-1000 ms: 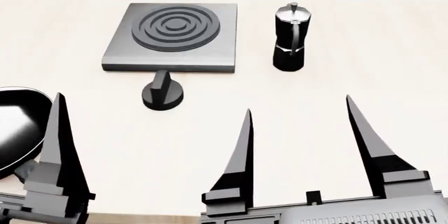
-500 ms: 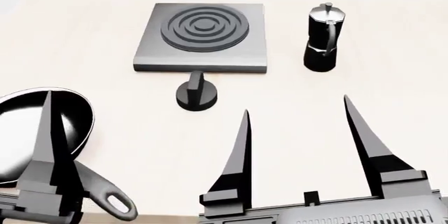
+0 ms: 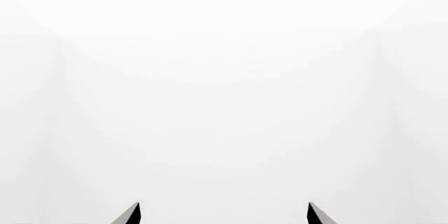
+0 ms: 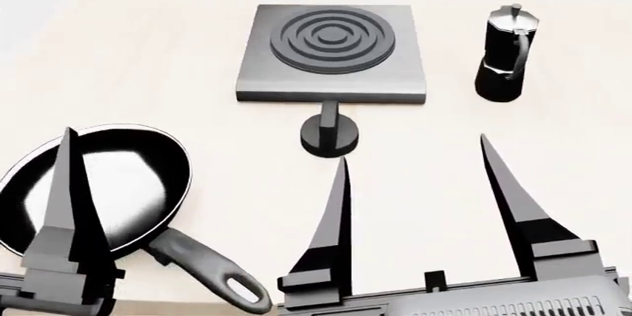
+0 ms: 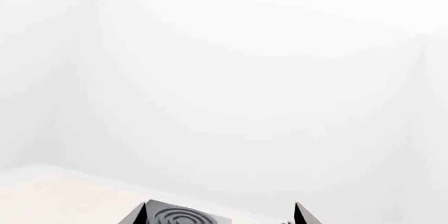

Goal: Turn on the stove.

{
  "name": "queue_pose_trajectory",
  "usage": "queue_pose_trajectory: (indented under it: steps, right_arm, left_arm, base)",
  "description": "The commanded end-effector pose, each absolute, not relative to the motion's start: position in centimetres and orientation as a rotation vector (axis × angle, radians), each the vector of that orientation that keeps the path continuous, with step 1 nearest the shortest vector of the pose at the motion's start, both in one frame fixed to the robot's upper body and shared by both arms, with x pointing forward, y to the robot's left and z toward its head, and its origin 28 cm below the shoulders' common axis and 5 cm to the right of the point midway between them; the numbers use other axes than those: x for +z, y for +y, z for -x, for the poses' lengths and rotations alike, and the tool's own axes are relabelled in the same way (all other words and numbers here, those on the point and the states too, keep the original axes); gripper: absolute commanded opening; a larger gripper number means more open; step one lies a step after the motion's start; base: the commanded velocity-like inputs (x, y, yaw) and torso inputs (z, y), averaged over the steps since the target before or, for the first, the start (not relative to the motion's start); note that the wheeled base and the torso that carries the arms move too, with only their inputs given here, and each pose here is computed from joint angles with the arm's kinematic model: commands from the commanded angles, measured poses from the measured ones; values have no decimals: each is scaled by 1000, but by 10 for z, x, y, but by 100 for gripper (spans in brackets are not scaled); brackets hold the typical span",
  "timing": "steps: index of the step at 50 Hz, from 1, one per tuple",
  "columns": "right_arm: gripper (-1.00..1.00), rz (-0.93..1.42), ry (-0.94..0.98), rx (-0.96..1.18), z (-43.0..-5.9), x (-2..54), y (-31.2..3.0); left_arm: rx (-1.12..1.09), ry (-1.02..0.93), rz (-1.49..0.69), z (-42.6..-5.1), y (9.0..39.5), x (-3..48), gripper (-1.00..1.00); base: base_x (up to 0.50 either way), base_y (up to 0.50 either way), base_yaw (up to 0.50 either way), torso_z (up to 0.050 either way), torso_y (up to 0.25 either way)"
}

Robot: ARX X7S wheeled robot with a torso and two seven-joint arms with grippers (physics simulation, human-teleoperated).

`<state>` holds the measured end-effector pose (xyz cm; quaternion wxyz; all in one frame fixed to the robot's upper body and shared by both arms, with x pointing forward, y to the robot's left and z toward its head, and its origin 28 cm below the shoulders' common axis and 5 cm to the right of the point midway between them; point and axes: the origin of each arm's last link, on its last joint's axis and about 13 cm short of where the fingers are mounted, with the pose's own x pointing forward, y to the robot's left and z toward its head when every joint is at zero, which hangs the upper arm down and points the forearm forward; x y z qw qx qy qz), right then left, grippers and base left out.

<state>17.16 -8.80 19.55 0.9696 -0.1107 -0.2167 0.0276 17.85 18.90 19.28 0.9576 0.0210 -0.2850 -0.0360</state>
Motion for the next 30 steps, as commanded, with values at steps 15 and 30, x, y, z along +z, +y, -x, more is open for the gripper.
queue_pose_trajectory:
  steps: [15, 30]
  right_arm:
    - [100, 228, -430, 76, -171, 195, -86]
    - [100, 214, -405, 72, -173, 194, -87]
  left_arm:
    - [-64, -574, -43, -179, 189, 193, 100]
    - [-53, -574, -56, -180, 189, 192, 100]
  base:
    - [0, 216, 0, 0, 0]
    - [15, 0, 0, 0, 0]
